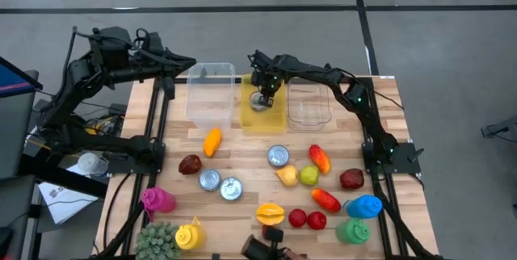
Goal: Pick & Place Food Item
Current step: Put the blue and pink tuna can into the yellow bin, then put the blue tuna can into the yellow bin
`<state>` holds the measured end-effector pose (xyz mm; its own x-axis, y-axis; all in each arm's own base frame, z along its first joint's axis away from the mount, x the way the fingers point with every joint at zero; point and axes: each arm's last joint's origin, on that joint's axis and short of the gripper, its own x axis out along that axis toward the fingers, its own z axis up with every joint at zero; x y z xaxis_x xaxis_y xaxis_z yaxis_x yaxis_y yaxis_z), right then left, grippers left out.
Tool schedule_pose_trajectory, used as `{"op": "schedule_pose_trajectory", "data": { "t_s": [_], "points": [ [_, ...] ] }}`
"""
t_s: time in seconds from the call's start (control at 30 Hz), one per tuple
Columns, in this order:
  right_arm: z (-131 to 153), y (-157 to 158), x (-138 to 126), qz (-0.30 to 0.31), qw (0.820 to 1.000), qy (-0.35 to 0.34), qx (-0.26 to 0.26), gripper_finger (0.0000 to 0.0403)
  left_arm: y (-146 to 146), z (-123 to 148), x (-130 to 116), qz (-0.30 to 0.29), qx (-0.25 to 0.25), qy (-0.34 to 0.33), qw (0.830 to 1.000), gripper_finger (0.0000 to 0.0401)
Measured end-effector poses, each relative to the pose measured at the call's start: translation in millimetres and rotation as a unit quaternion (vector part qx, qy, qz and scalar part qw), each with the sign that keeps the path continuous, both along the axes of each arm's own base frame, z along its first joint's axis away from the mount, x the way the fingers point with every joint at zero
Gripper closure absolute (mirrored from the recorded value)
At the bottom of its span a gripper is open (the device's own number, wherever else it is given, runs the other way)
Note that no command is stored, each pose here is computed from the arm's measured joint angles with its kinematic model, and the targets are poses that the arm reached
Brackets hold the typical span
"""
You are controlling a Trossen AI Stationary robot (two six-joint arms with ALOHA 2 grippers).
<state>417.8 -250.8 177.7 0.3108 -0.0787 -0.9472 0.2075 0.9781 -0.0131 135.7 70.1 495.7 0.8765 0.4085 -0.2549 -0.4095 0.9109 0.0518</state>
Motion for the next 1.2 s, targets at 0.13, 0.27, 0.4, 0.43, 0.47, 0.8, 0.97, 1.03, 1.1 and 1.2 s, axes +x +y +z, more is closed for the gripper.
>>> {"op": "schedule_pose_trajectory", "data": {
  "t_s": [0.13,0.27,0.4,0.43,0.47,0.8,0.97,1.03,1.1,1.2],
  "points": [
    [0,1,1,0.005,1.000,-0.004,-0.001,0.0403,0,0,0,0.000,0.001,0.000,1.000,0.0397],
    [0,-2,-1,-0.011,1.000,0.000,-0.006,0.0403,0,1,-1,0.000,0.003,-0.001,1.000,0.0397],
    [0,-9,-5,-0.056,0.997,0.022,-0.041,0.0403,0,1,-1,0.002,0.003,-0.001,1.000,0.0397],
    [0,-11,-6,-0.071,0.996,0.029,-0.051,0.0403,0,1,-1,0.002,0.003,-0.001,1.000,0.0397],
    [0,-12,-7,-0.086,0.994,0.037,-0.060,0.0403,0,1,-1,0.002,0.003,-0.001,1.000,0.0397],
    [3,-22,-16,-0.165,0.981,0.062,-0.080,0.0403,0,0,-1,0.001,0.003,-0.001,1.000,0.0397],
    [32,-22,-13,-0.164,0.980,0.059,-0.091,0.0403,1,0,-2,0.032,0.002,-0.001,0.999,0.0397],
    [51,-18,-12,-0.150,0.983,0.057,-0.091,0.0403,2,-1,-2,0.045,-0.003,0.003,0.999,0.0396],
    [76,-12,-14,-0.136,0.985,0.048,-0.091,0.0403,1,-2,-2,0.042,-0.007,0.011,0.999,0.0386],
    [119,2,-26,-0.124,0.986,0.012,-0.109,0.0403,-5,-9,3,0.024,-0.042,0.034,0.998,0.0357]
  ]
}}
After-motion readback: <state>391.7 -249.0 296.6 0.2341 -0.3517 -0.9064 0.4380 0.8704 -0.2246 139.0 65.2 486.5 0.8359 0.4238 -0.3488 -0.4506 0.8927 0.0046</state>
